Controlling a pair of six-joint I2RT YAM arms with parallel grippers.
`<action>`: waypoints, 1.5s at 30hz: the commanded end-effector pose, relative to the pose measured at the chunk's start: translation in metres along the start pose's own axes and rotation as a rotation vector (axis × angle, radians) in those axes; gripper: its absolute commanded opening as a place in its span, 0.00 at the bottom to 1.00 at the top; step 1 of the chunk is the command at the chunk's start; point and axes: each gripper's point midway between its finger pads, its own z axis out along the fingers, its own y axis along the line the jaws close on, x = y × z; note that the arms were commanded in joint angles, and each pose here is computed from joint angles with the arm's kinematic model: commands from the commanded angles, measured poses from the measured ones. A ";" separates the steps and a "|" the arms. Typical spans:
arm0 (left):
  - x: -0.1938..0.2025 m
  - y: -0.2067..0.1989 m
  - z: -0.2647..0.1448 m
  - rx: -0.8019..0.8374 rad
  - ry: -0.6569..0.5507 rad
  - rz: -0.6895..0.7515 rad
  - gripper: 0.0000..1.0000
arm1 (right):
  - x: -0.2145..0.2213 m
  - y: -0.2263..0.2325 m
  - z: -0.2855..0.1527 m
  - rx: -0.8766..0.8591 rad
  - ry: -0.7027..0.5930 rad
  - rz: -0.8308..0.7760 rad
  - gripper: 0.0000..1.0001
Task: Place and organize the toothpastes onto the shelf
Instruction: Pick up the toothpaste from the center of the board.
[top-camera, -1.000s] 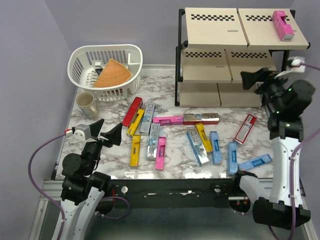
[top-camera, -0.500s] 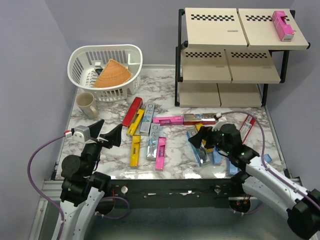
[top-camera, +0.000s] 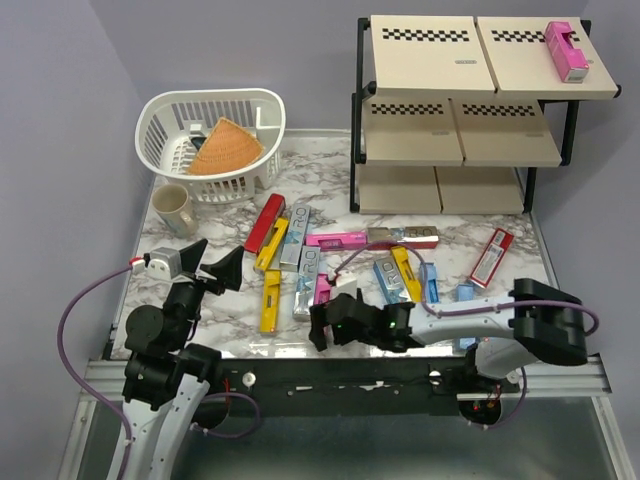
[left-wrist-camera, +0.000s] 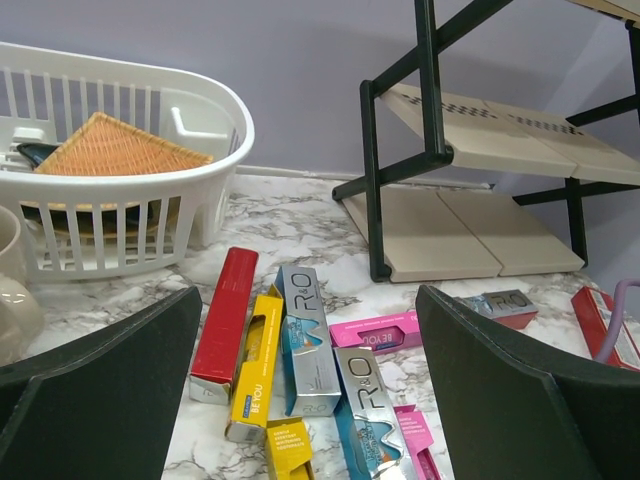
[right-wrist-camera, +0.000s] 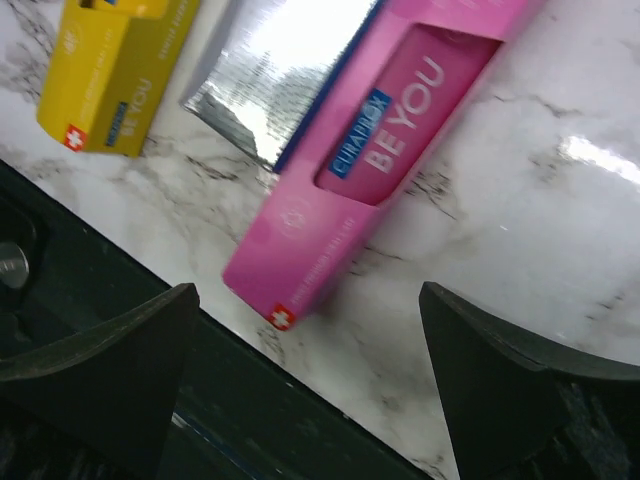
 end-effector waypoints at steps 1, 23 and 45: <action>-0.006 -0.006 0.000 0.023 -0.002 -0.006 0.99 | -0.022 0.022 0.010 0.175 -0.101 0.009 1.00; -0.005 -0.009 0.000 0.040 0.003 -0.009 0.99 | 0.024 -0.029 0.009 0.415 0.037 -0.043 0.80; -0.001 -0.007 0.002 0.035 0.022 -0.009 0.99 | 0.018 -0.049 0.016 0.378 -0.102 -0.090 0.46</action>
